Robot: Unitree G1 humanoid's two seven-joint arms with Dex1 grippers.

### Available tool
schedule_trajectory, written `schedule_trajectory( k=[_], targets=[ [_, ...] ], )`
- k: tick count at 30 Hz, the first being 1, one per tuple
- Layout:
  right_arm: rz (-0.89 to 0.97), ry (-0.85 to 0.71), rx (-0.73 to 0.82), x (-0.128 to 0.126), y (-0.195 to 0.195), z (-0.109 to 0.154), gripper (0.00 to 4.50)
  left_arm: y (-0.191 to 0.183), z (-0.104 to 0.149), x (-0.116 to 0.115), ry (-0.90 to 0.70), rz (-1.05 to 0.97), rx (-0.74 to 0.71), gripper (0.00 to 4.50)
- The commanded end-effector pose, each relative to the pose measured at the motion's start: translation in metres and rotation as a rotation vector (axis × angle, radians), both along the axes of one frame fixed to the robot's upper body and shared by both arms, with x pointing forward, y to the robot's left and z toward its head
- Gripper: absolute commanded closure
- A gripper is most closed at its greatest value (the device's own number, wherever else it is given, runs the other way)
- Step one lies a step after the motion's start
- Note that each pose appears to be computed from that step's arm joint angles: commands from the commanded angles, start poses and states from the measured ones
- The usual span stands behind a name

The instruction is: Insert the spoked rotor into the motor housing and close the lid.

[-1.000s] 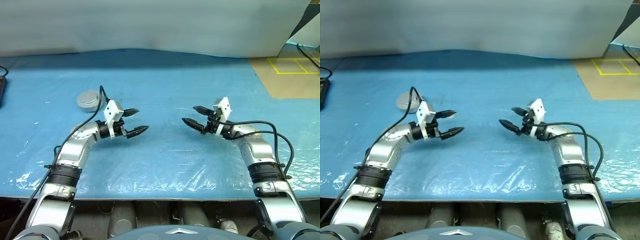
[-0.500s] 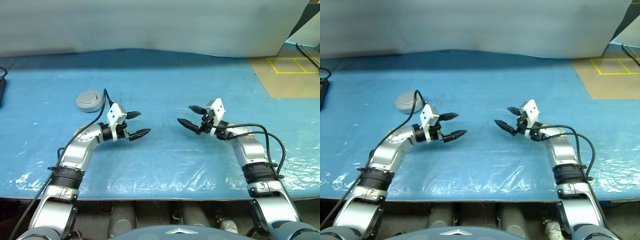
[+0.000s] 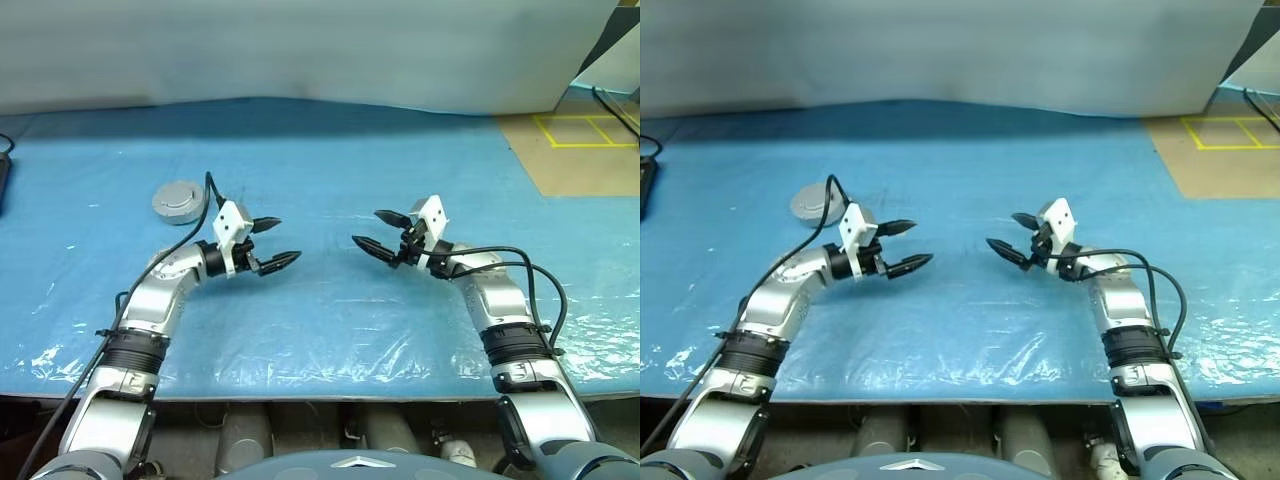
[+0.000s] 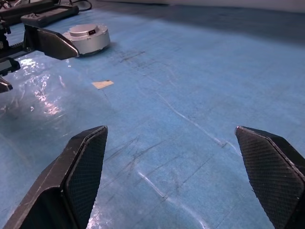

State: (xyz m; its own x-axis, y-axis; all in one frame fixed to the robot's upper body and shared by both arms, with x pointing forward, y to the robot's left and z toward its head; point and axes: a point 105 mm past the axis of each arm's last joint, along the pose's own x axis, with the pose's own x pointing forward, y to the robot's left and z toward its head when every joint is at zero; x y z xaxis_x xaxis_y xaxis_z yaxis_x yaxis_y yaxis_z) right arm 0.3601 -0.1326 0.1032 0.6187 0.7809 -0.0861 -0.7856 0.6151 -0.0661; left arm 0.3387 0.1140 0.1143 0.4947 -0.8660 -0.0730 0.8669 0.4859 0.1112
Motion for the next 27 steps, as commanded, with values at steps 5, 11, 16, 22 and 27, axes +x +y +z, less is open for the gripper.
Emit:
schedule_trajectory(
  k=[5, 11, 16, 22, 27],
  targets=[
    [0.009, -0.035, -0.004, 0.0015, 0.0010, 0.0069, 0.02, 0.0016, 0.0098, 0.0030, -0.046, 0.025, -0.016, 0.00],
    [0.007, -0.036, -0.006, 0.0024, 0.0010, 0.0058, 0.02, 0.0013, 0.0088, 0.0037, -0.050, 0.033, -0.015, 0.00],
    [0.006, -0.035, -0.011, 0.0026, 0.0013, 0.0027, 0.02, 0.0017, 0.0094, 0.0054, -0.056, 0.037, -0.009, 0.00],
    [0.006, -0.037, -0.016, 0.0030, 0.0007, 0.0018, 0.02, 0.0010, 0.0095, 0.0058, -0.061, 0.039, -0.008, 0.00],
    [0.009, -0.038, -0.022, 0.0032, 0.0007, 0.0002, 0.02, 0.0009, 0.0085, 0.0063, -0.062, 0.042, -0.008, 0.00]
  ],
)
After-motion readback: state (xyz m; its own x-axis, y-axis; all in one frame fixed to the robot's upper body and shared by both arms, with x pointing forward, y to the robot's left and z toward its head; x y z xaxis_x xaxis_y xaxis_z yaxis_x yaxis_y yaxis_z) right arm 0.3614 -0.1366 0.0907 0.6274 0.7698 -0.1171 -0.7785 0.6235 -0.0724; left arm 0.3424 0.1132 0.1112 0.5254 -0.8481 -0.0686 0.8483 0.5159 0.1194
